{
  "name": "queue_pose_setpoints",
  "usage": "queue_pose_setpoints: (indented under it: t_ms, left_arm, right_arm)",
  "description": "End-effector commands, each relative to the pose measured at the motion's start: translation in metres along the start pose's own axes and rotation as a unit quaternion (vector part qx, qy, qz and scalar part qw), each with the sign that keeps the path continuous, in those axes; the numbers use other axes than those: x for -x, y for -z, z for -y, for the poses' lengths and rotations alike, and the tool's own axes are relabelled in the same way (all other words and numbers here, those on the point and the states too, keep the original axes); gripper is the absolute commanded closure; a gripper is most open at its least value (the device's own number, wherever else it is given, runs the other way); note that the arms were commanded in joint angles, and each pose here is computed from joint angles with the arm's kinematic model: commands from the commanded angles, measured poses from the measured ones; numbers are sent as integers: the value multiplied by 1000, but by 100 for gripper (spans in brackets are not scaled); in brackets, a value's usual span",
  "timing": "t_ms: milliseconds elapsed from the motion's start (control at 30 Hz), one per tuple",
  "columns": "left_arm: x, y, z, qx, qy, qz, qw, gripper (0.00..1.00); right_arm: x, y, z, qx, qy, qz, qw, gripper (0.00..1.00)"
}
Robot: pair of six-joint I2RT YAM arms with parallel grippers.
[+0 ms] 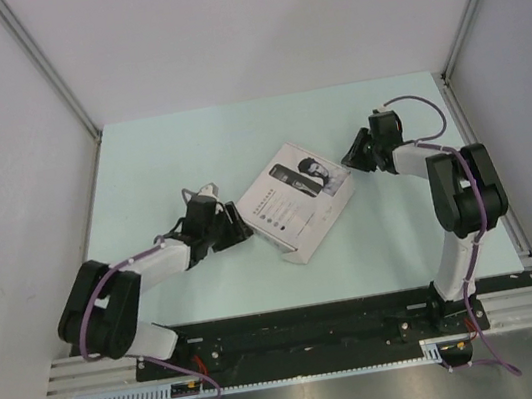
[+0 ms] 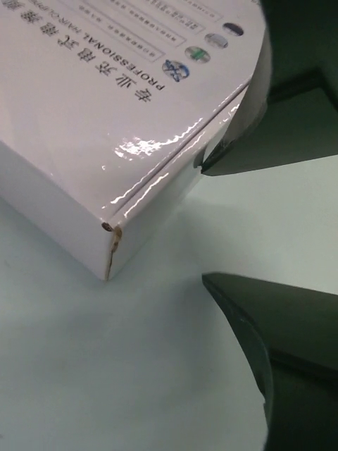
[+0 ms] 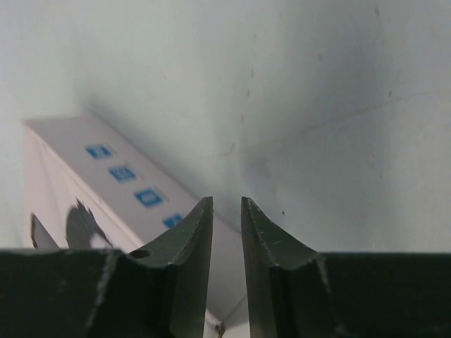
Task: Sort the hair-cutting tools
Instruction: Close the storage box at the center of the board.
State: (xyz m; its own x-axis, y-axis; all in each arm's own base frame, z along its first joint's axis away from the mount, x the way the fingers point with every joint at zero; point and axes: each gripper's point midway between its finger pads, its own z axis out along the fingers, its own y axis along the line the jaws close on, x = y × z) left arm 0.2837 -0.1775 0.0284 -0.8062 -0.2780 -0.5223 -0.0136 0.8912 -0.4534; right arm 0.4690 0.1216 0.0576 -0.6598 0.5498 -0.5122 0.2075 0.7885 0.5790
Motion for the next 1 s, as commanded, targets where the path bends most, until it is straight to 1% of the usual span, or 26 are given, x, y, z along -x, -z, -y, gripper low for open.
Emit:
queue_pose_setpoints:
  t_ms: [0,33,100,133,167,233,333,367,467,533,600,633,667,733,767,800,833,867,900,967]
  left_arm:
    - [33,-13,51,-89,-28,6,996,32]
    - [34,-17,52,-93,-41,5,995,28]
    - [52,-18,59,-97,-52,25,994,24]
    - [58,-18,59,-97,-61,32,993,20]
    - [66,-19,58,-96,-62,38,993,18]
    - [82,-19,60,-97,-65,52,992,15]
    - [101,-23,54,-91,-65,67,991,11]
    - [106,-26,49,-86,-62,69,992,10]
    - [118,-29,51,-96,-70,71,990,8]
    - [122,-35,53,-106,-76,61,990,7]
    - [124,-38,55,-116,-73,55,989,7]
    - [126,-39,56,-117,-79,57,988,7]
    - [128,-38,55,-114,-79,60,989,7]
    - [133,-34,49,-93,-81,76,989,7]
    - [135,-30,46,-87,-80,82,990,7]
    - [132,-28,40,-79,-79,83,990,6]
    - [136,-17,40,-74,-85,97,989,4]
    - [135,-14,29,-49,-82,105,990,2]
    - [135,-9,25,-38,-82,110,990,0]
    - [132,9,20,-28,-75,127,989,0]
  right_arm:
    - [-39,9,-5,-2,37,-83,996,73]
    - [-46,12,-9,1,48,-93,995,73]
    - [-69,19,-19,5,75,-123,990,73]
    - [-77,22,-25,10,87,-131,988,73]
    - [-89,28,-41,25,105,-138,985,74]
    - [-104,36,-51,27,122,-150,981,73]
    - [-122,50,-63,24,119,-157,980,73]
    - [-122,56,-69,31,116,-151,981,73]
    - [-135,68,-67,7,118,-160,980,73]
    - [-142,75,-73,11,120,-160,980,73]
    - [-149,79,-66,-10,125,-164,978,73]
    - [-151,81,-66,-12,128,-166,978,73]
    - [-152,81,-57,-30,124,-163,978,74]
    - [-141,83,-48,-56,117,-143,981,74]
    - [-132,85,-37,-85,114,-124,982,72]
    - [-126,87,-33,-94,113,-114,983,65]
    - [-116,93,-33,-97,113,-95,984,62]
    - [-105,97,-23,-118,110,-75,984,58]
    - [-103,100,-17,-125,110,-71,984,46]
    - [-88,111,-17,-115,101,-48,987,38]
